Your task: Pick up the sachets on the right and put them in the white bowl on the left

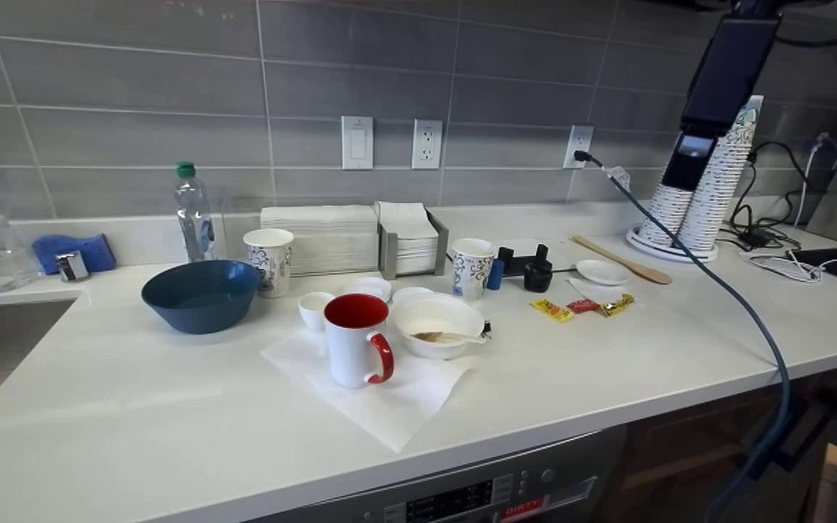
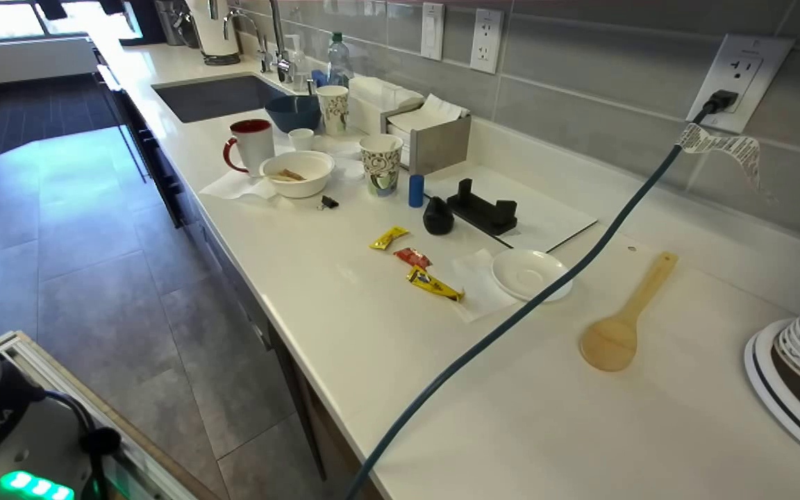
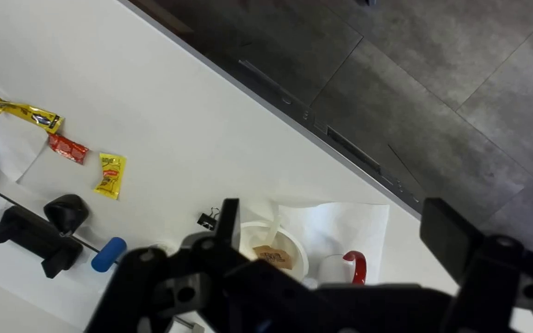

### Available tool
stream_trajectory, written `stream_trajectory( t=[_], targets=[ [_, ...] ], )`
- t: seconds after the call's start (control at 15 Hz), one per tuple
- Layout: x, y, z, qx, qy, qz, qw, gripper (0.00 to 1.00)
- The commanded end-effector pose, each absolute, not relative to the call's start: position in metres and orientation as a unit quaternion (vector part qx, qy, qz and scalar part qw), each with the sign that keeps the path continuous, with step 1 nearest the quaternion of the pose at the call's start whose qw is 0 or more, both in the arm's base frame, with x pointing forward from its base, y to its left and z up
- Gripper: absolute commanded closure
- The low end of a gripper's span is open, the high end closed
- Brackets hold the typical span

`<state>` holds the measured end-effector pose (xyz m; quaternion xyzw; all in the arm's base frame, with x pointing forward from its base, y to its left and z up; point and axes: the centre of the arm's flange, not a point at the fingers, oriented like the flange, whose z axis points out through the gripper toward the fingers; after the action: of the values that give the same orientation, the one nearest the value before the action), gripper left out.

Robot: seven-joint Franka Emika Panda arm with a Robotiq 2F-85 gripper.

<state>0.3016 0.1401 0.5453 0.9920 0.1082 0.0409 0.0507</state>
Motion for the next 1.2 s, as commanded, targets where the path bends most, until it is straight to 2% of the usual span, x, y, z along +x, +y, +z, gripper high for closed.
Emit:
stream_trajectory(
  t=[0.0, 0.53, 1.13],
  targets=[
    [0.327, 0.116, 0.544, 0.993, 0.086, 0.068, 0.044, 0.00],
    [0.397, 0.016, 0.446, 0.999, 0.019, 0.049, -0.013, 0.00],
    [0.437, -0.053, 0.353, 0.998, -0.020, 0.041, -0.032, 0.00]
  ],
)
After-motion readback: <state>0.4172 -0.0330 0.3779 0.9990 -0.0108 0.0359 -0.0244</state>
